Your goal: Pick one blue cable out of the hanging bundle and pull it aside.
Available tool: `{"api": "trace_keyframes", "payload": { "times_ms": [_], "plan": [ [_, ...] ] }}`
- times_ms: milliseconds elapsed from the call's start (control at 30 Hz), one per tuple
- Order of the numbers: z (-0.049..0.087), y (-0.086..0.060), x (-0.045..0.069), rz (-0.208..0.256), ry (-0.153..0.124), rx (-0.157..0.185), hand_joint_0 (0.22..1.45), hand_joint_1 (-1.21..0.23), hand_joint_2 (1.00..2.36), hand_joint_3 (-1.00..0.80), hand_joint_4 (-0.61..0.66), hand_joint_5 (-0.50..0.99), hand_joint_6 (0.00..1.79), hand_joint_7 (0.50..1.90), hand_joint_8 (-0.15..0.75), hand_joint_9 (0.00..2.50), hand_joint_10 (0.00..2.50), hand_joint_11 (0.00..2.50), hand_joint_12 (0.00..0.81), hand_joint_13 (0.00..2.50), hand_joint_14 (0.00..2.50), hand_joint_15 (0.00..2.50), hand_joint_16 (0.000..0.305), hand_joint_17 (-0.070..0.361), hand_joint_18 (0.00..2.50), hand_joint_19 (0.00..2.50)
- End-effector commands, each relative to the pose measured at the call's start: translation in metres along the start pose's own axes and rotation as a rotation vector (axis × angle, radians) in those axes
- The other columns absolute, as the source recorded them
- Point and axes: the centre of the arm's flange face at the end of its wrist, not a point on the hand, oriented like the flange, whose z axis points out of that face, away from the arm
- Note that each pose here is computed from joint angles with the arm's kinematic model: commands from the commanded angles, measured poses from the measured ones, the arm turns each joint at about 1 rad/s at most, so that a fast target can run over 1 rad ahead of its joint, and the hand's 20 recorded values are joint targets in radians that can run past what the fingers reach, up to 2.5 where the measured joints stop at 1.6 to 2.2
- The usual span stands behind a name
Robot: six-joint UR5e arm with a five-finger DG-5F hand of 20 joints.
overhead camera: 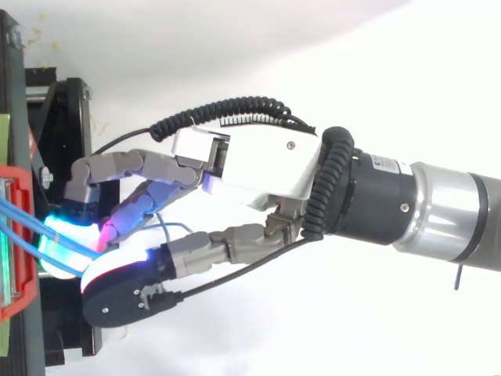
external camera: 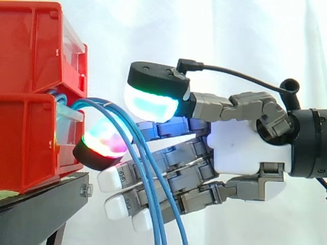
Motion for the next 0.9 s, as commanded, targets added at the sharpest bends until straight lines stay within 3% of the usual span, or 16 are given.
{"api": "trace_keyframes", "payload": {
  "times_ms": [0, 300, 433, 567, 633, 700, 867],
  "plan": [
    [0.001, 0.002, 0.000, 0.003, -0.001, -0.002, 0.58, -0.65, 1.01, -0.36, 0.17, -0.06, 0.63, 1.09, 0.230, 0.81, 0.00, 0.08, 0.347, 0.72, 0.02, 0.35, 0.054, 0.122, 0.48, 0.60],
    [-0.001, 0.002, -0.001, 0.030, 0.004, 0.015, 0.56, -0.58, 1.01, -0.43, 0.16, -0.05, 0.68, 1.03, 0.235, 0.86, 0.00, 0.07, 0.352, 0.74, 0.02, 0.36, 0.054, 0.122, 0.51, 0.61],
    [-0.001, 0.005, 0.000, 0.039, 0.016, 0.026, 0.58, -0.59, 1.01, -0.37, 0.14, -0.07, 0.77, 0.94, 0.234, 0.87, 0.00, 0.09, 0.350, 0.76, 0.02, 0.37, 0.053, 0.120, 0.52, 0.62],
    [-0.001, 0.010, -0.001, 0.033, 0.019, 0.052, 0.58, -0.63, 1.01, -0.27, 0.13, -0.08, 0.83, 0.94, 0.255, 0.88, 0.00, 0.11, 0.376, 0.78, 0.02, 0.38, 0.058, 0.131, 0.57, 0.62],
    [-0.001, 0.011, -0.002, 0.031, 0.020, 0.056, 0.58, -0.69, 1.01, -0.19, 0.15, -0.10, 0.88, 0.84, 0.279, 0.90, 0.00, 0.13, 0.401, 0.81, 0.01, 0.37, 0.064, 0.143, 0.62, 0.61],
    [-0.002, 0.010, -0.002, 0.028, 0.022, 0.069, 0.57, -0.73, 1.01, -0.13, 0.15, -0.10, 0.89, 0.84, 0.290, 0.90, 0.00, 0.15, 0.414, 0.82, 0.01, 0.38, 0.067, 0.150, 0.65, 0.61],
    [-0.002, 0.011, -0.003, 0.037, 0.019, 0.069, 0.58, -0.77, 1.00, -0.09, 0.14, -0.10, 0.91, 0.79, 0.299, 0.91, 0.01, 0.17, 0.426, 0.85, 0.01, 0.39, 0.070, 0.157, 0.69, 0.61]
  ]
}}
